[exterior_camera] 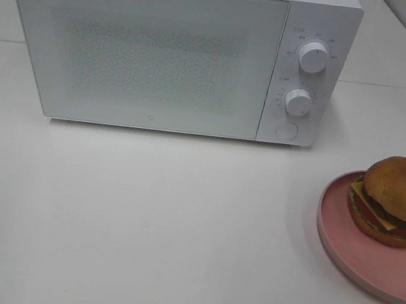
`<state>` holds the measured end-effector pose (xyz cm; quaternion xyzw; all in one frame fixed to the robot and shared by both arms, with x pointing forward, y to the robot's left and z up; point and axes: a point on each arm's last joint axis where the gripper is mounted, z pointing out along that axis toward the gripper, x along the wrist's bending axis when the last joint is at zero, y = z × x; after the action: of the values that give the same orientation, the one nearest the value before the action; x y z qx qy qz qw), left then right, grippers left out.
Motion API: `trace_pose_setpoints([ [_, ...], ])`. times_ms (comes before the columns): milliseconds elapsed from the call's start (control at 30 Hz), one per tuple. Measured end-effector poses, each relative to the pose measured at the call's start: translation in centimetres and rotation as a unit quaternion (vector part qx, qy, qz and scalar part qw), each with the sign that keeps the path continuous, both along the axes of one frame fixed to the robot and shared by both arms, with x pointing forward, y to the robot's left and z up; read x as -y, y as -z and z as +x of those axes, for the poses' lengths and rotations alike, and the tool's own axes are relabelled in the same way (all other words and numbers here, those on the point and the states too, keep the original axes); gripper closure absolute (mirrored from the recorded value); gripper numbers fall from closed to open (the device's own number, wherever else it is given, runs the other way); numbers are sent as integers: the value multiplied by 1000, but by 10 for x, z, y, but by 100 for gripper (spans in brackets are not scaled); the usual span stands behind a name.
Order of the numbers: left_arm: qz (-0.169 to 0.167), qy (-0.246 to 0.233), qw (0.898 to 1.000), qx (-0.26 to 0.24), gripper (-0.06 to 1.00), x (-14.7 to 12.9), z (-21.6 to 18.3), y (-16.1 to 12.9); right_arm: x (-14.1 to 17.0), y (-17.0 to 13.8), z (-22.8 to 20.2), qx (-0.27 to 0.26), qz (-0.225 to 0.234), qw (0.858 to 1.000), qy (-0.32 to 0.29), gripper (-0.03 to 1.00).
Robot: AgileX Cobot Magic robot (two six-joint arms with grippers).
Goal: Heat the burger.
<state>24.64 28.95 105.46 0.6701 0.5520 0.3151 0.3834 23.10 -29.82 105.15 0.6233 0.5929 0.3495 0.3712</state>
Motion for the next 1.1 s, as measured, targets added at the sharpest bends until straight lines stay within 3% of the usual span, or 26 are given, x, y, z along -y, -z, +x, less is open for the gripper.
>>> trace_pose_setpoints([
  [233,-1,-20,999,43,94,0,-12,-1,0,0,0,0,0,1000,0,43],
  [733,-1,-35,998,46,94,0,-13,-1,0,0,0,0,0,1000,0,43],
  [1100,-1,-18,999,46,94,-1,-13,-1,0,0,0,0,0,1000,0,43],
])
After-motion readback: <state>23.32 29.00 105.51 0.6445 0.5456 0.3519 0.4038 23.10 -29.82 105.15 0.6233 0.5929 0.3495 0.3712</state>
